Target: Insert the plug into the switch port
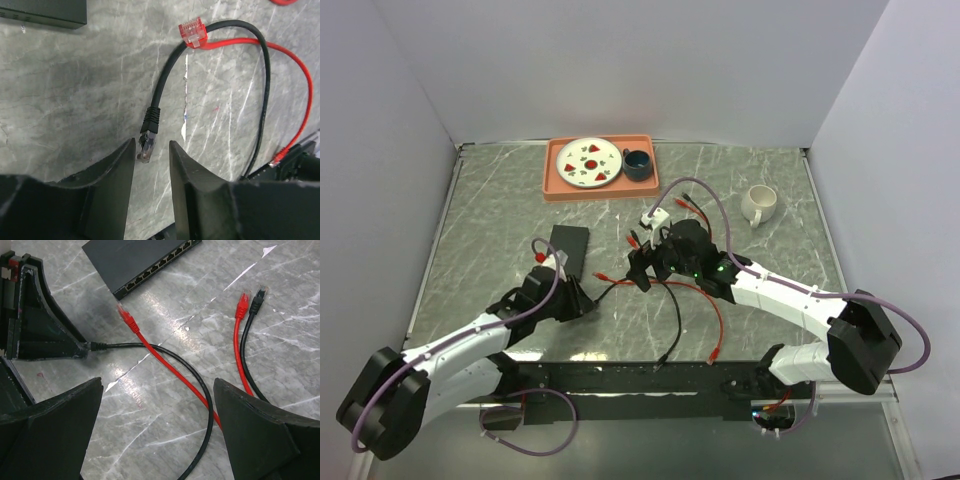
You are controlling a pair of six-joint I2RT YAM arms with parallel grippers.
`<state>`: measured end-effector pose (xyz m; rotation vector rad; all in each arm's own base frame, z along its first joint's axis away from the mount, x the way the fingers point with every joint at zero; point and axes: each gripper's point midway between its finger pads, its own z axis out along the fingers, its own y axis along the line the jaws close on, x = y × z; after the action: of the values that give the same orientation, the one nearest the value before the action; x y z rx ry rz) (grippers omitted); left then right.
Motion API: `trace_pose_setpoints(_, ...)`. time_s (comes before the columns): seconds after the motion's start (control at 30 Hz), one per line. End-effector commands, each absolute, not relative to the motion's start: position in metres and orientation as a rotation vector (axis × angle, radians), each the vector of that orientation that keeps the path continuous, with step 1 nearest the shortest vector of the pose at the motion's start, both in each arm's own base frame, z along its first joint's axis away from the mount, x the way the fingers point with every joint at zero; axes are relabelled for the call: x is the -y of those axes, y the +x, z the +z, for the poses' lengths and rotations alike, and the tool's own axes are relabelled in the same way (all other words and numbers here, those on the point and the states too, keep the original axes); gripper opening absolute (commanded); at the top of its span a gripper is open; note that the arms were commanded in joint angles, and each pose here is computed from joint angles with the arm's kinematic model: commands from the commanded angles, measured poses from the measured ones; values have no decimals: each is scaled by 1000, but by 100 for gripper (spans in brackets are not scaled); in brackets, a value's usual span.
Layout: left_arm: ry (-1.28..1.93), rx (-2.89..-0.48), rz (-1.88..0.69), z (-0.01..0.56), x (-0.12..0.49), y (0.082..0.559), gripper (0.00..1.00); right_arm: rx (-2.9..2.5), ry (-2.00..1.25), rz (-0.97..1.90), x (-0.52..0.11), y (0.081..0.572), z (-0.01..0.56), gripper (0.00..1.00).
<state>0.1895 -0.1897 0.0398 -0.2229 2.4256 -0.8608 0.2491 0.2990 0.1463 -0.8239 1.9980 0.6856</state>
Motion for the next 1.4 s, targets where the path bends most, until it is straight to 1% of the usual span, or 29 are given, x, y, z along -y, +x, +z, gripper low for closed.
trace_pose_setpoints(0.0,-192,-2383,-813,46,190,197,38,-1948,-813,687,-304,253,163,100)
trace_pose_setpoints(0.07,-198,-2388,-785,44,187,195,30,-1952,-815,687,-304,253,162,100)
trace_pose_setpoints(0.13,-208,-2385,-776,44,187,196,20,-1951,-818,690,-305,252,161,100)
trace_pose_setpoints(0.17,-205,-2388,-778,44,188,196,14,-1954,-813,691,-304,253,161,100)
trace_pose_setpoints(0.2,-206,-2393,-772,43,188,196,4,-1953,-817,688,-304,253,161,100)
trace_pose_setpoints(0.23,-204,-2397,-770,42,188,196,1,-1952,-821,690,-305,252,162,100)
trace_pose_setpoints(0.33,-185,-2419,-769,41,191,195,1,-1926,-844,706,-306,249,167,100)
trace_pose_setpoints(0.43,-119,-2430,-801,53,199,195,1,-1864,-908,746,-310,237,177,100)
trace_pose_setpoints(0.57,65,-2412,-917,90,224,197,1,-1773,-1030,747,-316,218,192,100)
trace_pose_setpoints(0.77,347,-2429,-1075,126,251,185,1,-1697,-1201,780,-329,187,204,99)
trace_pose_setpoints(0.8,364,-2430,-1086,130,253,184,1,-1688,-1217,799,-330,183,205,94)
trace_pose_setpoints(0.87,431,-2393,-1176,151,260,181,1,-1692,-1247,792,-330,176,201,89)
trace_pose_setpoints(0.97,481,-2359,-1261,170,263,176,1,-1690,-1245,745,-327,175,199,77)
trace_pose_setpoints(1.0,508,-2360,-1300,174,264,171,1,-1680,-1248,735,-326,175,200,69)
trace_pose_setpoints(1.03,520,-2351,-1308,179,263,171,1,-1682,-1239,716,-324,176,199,66)
trace_pose_setpoints(1.1,545,-2348,-1331,182,262,169,1,-1667,-1249,687,-324,173,199,63)
trace_pose_setpoints(1.23,539,-2366,-1375,181,260,170,1,-1629,-1232,626,-322,171,197,63)
trace_pose_setpoints(1.3,524,-2393,-1352,178,259,173,1,-1615,-1231,575,-322,172,195,63)
trace_pose_setpoints(1.37,500,-2421,-1315,173,256,179,1,-1607,-1239,557,-324,172,191,60)
